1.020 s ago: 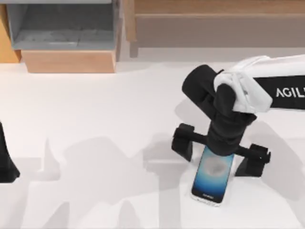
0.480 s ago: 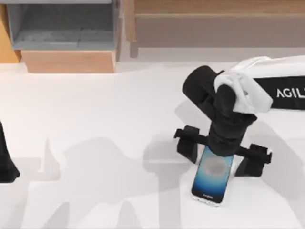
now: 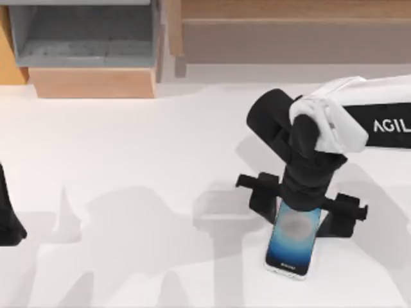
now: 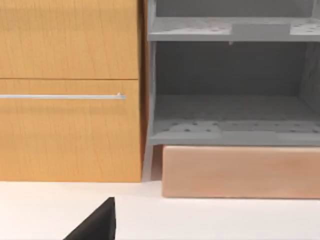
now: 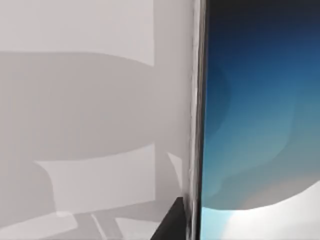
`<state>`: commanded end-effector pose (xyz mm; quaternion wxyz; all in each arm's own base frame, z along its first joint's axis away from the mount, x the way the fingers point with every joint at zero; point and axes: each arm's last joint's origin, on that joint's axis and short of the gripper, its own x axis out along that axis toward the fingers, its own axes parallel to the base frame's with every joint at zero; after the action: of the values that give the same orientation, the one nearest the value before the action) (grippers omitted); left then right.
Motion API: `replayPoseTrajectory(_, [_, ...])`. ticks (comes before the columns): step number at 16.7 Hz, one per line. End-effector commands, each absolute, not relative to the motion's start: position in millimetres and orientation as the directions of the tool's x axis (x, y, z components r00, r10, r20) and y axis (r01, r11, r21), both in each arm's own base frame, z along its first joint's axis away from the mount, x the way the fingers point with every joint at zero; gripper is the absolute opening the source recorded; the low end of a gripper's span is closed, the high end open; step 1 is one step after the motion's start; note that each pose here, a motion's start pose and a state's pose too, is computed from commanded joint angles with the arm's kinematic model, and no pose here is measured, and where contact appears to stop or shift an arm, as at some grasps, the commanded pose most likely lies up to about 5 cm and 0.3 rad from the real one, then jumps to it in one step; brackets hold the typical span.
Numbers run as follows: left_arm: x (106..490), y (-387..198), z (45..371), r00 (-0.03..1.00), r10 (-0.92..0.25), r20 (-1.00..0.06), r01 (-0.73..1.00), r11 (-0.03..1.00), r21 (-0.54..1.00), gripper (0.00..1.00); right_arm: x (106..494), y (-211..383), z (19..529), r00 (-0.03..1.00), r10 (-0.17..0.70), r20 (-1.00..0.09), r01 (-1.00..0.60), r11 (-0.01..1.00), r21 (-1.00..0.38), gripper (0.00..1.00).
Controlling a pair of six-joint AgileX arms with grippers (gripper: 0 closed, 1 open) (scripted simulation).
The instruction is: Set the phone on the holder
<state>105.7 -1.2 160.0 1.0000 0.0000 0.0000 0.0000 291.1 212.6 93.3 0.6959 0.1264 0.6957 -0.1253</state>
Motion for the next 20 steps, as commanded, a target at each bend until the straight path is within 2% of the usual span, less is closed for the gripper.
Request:
replayPoseTrajectory(8, [106,-1,160,1.0,0.0,0.0,0.0,1.0,0.0,1.0,291,213,93,0.001,0.001,-1.0,0.35,0.937,0.002,0.0])
replayPoseTrajectory(9, [106,-1,160,1.0,0.0,0.0,0.0,1.0,0.0,1.0,289,210,115,0.023,-0.008,-1.0,0.339,0.941,0.0,0.0])
replayPoseTrajectory(20, [106,-1,160,1.0,0.0,0.0,0.0,1.0,0.0,1.0,289,210,133,0.019,-0.011,-1.0,0.341,0.94,-0.004,0.0])
